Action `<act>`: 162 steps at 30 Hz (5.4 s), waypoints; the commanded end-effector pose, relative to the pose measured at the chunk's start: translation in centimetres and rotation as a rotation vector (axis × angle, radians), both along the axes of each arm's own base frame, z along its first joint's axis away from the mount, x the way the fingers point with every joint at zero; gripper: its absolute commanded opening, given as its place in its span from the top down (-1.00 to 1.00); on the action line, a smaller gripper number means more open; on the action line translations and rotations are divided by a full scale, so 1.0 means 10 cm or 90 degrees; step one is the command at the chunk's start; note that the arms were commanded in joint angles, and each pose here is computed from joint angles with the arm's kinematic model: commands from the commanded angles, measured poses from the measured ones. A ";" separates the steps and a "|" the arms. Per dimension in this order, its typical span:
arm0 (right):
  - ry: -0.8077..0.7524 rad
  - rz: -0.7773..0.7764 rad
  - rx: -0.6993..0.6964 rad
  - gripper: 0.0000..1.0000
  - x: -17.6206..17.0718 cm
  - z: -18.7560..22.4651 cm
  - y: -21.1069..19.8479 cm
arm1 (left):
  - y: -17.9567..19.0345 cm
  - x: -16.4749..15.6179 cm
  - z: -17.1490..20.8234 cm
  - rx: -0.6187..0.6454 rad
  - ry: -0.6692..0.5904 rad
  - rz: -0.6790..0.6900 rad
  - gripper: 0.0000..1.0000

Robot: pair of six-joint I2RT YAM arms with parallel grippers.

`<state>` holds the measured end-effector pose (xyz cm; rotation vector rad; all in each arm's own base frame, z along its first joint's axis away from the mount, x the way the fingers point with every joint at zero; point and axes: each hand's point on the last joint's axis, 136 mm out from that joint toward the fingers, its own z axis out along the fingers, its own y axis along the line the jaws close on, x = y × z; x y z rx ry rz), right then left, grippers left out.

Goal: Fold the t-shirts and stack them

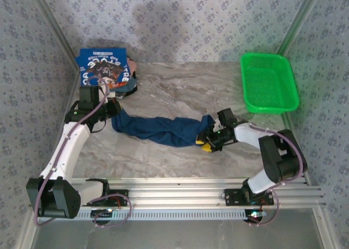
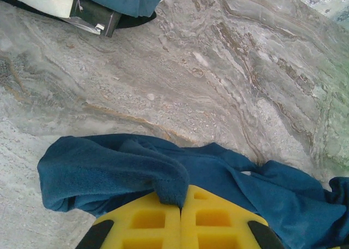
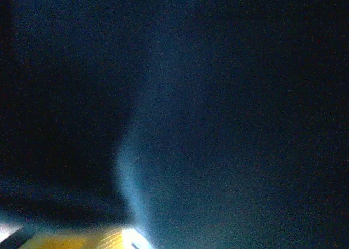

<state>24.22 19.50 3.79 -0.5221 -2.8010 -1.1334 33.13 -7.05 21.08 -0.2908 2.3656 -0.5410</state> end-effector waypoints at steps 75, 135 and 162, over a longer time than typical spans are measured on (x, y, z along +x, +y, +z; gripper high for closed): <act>-0.191 -0.004 0.070 1.00 0.80 1.79 -0.13 | 0.14 0.25 0.82 0.016 -0.130 0.016 1.00; 0.100 0.004 -0.011 0.12 -0.38 0.23 -0.26 | 0.02 0.04 0.08 0.032 -0.030 -0.016 1.00; 0.110 0.066 -0.168 0.07 -0.10 -0.10 -0.15 | 0.05 -0.08 0.02 0.039 -0.030 -0.010 1.00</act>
